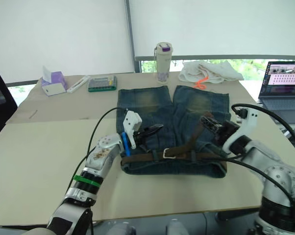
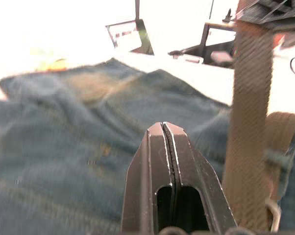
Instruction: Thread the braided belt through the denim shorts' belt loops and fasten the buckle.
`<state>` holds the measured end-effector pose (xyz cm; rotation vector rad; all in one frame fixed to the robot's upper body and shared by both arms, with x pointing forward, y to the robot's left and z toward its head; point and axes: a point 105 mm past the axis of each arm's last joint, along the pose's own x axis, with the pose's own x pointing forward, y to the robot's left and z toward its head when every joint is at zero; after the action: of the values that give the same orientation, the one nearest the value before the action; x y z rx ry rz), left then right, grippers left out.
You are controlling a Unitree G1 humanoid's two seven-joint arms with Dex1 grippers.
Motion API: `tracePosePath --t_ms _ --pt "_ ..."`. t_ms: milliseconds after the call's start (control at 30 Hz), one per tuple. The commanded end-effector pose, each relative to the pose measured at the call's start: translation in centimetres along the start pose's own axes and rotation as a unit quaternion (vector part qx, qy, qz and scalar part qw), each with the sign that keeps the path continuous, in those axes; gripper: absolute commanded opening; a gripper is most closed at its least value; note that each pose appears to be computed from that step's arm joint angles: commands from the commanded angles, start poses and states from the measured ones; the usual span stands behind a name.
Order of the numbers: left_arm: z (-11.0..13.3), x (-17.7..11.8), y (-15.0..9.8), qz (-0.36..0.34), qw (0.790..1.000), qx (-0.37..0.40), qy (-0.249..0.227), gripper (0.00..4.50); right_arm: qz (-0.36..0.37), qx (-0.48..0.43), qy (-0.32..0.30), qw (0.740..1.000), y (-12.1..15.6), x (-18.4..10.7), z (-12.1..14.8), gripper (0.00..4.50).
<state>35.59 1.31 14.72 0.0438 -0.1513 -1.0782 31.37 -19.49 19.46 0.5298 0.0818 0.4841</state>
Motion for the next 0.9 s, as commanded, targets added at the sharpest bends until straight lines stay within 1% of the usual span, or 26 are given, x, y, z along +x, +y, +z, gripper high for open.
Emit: tracePosePath --t_ms 33,133,267,333,433,500,567,600,633,767,867,900 --pt "3.0 0.6 -1.1 -0.019 0.997 0.051 -0.046 0.02 0.002 0.059 -0.040 0.997 1.2 0.7 0.4 0.00" --pt "3.6 0.8 -2.0 -0.030 0.995 0.075 -0.055 0.02 -0.003 0.109 -0.054 0.993 1.7 1.4 -0.3 0.00" --pt "3.5 0.8 -3.1 -0.032 0.989 0.136 -0.052 0.02 -0.009 0.169 -0.081 0.982 2.4 2.3 -0.3 0.00" --pt "3.4 0.8 -3.7 -0.040 0.987 0.145 -0.056 0.02 -0.010 0.178 -0.079 0.981 2.7 2.6 -0.6 0.00" --pt "3.5 0.7 -3.9 -0.028 0.982 0.177 -0.060 0.80 -0.011 0.188 -0.076 0.979 3.0 2.8 -1.0 0.00" --pt "3.4 0.9 -3.8 -0.008 0.975 0.215 -0.057 1.48 -0.007 0.198 -0.078 0.977 3.4 3.0 -1.1 0.00" --pt "3.3 1.1 -3.6 0.016 0.970 0.235 -0.058 2.05 -0.001 0.206 -0.081 0.975 3.8 3.2 -1.1 0.00" --pt "3.1 1.2 -3.8 0.013 0.966 0.253 -0.056 2.48 0.001 0.212 -0.084 0.974 4.0 3.4 -1.1 0.00" --pt "3.0 1.3 -4.0 0.013 0.962 0.268 -0.056 2.74 0.003 0.218 -0.086 0.972 4.2 3.5 -1.1 0.00" --pt "2.5 1.5 -4.5 0.014 0.955 0.290 -0.058 2.74 0.005 0.236 -0.093 0.967 4.7 3.8 -1.3 0.00" --pt "2.2 1.6 -3.9 0.043 0.950 0.305 -0.050 2.74 0.004 0.242 -0.095 0.966 5.0 4.1 -1.4 0.00" --pt "2.3 1.5 -3.7 0.055 0.944 0.320 -0.052 2.74 0.004 0.245 -0.095 0.965 5.0 4.1 -1.4 0.00"
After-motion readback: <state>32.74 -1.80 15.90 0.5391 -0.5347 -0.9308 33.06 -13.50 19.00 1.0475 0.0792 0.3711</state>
